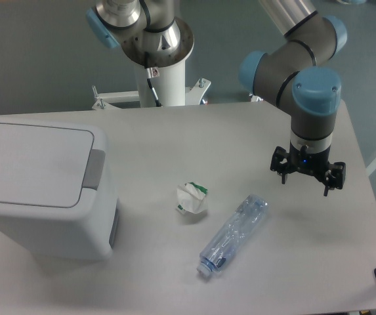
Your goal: Open the trash can
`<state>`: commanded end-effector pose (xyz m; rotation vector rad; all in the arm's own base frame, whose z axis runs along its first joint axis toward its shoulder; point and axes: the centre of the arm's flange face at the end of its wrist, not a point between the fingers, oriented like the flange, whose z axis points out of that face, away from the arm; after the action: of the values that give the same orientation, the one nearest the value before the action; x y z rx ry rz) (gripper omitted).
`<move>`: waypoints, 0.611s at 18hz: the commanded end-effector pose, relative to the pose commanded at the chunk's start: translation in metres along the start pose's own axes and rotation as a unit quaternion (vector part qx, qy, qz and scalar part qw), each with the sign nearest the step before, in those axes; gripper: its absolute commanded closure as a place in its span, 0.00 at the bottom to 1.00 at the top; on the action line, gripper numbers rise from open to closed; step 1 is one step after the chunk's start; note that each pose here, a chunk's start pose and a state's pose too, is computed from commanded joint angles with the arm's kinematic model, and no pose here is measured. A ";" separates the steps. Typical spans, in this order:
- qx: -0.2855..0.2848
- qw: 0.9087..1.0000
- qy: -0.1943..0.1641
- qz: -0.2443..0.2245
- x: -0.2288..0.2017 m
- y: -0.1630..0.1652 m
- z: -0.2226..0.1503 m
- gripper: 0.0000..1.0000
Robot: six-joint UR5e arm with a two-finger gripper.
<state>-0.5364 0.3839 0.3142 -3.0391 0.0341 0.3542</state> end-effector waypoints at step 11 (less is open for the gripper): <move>0.051 0.998 0.015 -0.033 0.004 -0.009 -0.015 0.00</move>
<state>-0.5284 0.3917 0.3290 -2.9373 -0.0438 0.2936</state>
